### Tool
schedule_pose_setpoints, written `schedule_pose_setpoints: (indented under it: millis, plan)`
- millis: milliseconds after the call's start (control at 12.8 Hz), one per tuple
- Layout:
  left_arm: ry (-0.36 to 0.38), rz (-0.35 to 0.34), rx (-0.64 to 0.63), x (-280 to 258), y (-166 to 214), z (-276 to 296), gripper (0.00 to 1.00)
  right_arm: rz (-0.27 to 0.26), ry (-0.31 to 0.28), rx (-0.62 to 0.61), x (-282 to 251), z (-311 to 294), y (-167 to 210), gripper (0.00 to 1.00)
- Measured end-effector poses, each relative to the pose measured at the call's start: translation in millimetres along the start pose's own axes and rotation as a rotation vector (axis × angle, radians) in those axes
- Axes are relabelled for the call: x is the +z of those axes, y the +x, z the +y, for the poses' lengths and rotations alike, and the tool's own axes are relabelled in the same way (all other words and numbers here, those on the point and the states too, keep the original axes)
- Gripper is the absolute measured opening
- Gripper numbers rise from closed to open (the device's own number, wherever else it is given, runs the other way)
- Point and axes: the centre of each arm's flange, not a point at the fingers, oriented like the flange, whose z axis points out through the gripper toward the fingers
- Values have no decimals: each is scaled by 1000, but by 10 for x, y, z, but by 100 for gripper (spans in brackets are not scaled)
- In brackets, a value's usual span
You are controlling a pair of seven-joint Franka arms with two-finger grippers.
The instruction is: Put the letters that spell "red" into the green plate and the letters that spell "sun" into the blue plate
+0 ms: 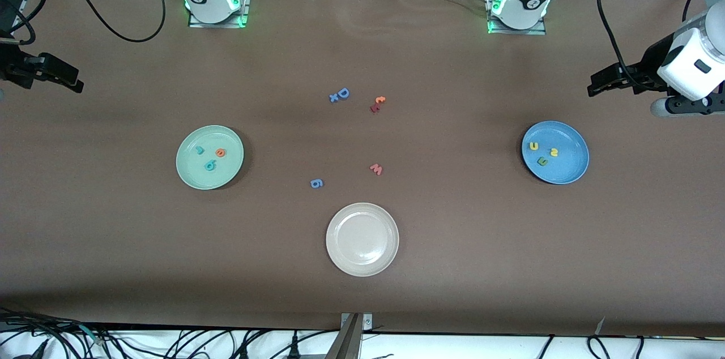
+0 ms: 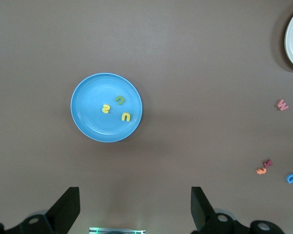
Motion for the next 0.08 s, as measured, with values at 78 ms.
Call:
schedule_pose_setpoints:
  millis: [78]
  plan:
    - [-1, 6, 0, -7, 6, 1, 100, 0, 0, 0, -1, 0, 0, 100]
